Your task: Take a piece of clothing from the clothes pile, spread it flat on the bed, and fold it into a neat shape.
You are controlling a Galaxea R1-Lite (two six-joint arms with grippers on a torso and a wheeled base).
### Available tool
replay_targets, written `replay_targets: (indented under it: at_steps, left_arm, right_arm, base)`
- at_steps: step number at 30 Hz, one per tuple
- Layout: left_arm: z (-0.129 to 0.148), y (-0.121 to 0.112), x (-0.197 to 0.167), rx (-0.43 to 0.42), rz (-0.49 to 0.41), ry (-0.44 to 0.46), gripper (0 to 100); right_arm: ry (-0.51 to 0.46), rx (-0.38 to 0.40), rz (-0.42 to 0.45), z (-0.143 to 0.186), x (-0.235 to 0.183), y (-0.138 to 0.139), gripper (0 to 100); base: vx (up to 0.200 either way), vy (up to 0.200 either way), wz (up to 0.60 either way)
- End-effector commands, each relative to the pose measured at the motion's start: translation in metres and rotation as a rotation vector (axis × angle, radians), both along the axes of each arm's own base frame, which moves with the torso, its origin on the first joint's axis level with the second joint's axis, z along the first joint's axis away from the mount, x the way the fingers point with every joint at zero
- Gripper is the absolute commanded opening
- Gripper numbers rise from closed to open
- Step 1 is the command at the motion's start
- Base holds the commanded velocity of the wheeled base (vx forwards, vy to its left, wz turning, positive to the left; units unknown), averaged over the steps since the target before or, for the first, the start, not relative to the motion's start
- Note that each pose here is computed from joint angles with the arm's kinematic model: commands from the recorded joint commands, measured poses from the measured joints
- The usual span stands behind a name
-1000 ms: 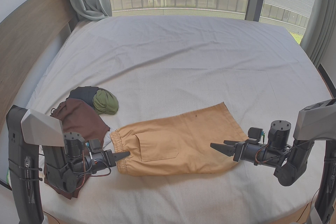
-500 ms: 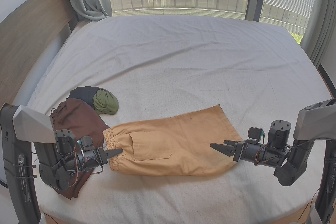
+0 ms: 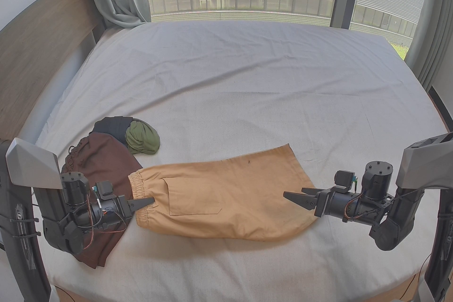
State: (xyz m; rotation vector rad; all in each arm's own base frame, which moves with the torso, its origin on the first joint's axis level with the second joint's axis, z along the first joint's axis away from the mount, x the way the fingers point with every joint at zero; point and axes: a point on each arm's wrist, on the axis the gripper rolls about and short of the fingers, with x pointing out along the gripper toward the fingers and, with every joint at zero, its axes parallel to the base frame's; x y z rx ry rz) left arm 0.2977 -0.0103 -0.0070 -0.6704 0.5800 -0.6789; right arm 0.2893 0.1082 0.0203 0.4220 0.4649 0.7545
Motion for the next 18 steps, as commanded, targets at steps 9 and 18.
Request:
replay_targets:
  at_steps: [9,18]
  left_arm:
    - [0.017,0.001,-0.007,0.003,-0.012,-0.046,0]
    - [0.031,-0.025,-0.003,-0.003,-0.088,-0.104,0]
  right_arm:
    - [0.0,0.0,0.009,0.001,-0.002,0.003,100]
    - [0.0,0.0,0.009,0.001,-0.002,0.003,100]
  base:
    - [0.0,0.0,0.0]
    - [0.0,0.0,0.0]
